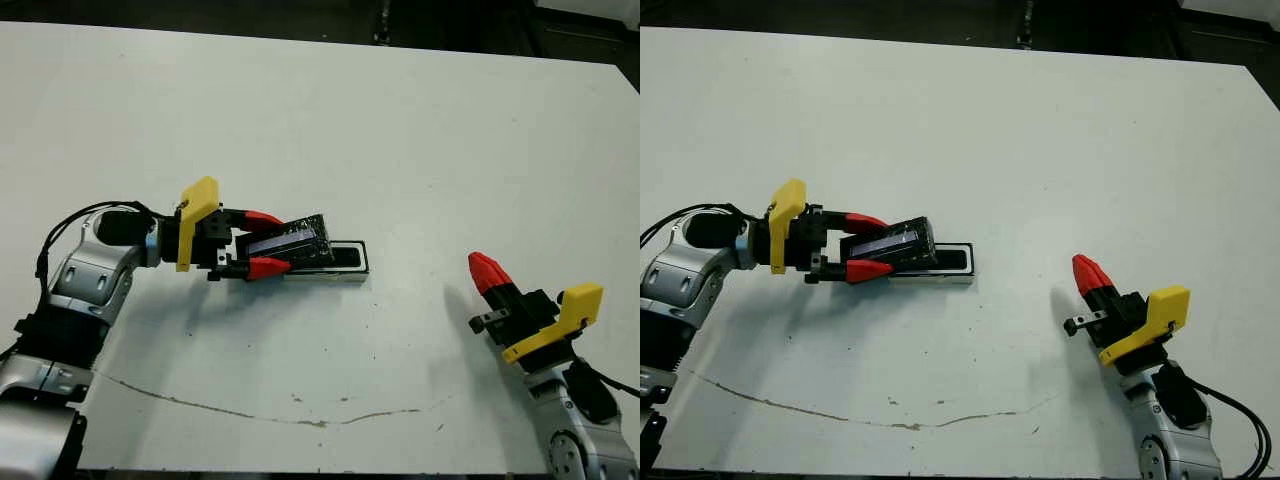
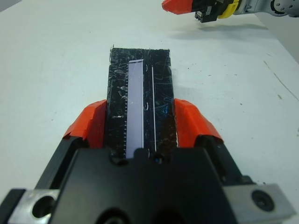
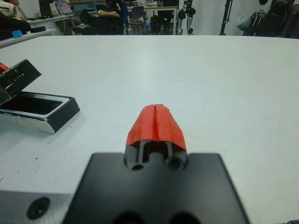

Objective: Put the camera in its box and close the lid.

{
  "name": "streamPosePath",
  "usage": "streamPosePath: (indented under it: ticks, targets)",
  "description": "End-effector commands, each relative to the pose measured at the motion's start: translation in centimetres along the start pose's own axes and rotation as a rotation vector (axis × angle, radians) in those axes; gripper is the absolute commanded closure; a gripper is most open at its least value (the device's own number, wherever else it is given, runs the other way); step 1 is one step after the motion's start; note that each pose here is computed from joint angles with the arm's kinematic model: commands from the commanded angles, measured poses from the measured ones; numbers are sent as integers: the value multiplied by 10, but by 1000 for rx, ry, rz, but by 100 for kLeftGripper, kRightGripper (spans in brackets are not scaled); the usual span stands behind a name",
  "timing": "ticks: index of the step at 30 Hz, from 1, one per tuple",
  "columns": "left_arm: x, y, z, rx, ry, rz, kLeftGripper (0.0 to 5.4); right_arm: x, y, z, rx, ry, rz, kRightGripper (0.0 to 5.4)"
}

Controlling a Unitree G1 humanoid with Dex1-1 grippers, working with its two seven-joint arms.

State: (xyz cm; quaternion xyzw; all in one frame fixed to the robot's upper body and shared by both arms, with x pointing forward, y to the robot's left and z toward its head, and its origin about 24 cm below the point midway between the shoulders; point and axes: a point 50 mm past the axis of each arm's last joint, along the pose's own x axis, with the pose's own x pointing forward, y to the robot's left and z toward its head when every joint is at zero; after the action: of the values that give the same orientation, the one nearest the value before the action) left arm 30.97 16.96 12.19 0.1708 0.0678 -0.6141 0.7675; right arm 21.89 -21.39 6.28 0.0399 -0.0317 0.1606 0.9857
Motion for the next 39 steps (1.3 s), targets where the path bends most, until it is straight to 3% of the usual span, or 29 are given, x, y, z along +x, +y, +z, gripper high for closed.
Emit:
streamPosePath:
  ticks: [1, 19, 24, 39]
  targets:
    - [6, -6, -10, -46, 44, -35, 225, -4, -4, -2, -1, 23, -8, 540]
    - [22, -6, -29, -202, 61, -137, 227, -4, -4, -1, 6, 19, -3, 540]
    - [28, -7, -31, -159, 71, -156, 228, -5, -4, -1, 15, 24, -11, 540]
    - [61, -15, -27, -157, 52, -249, 228, -5, -4, -2, 17, 23, -12, 540]
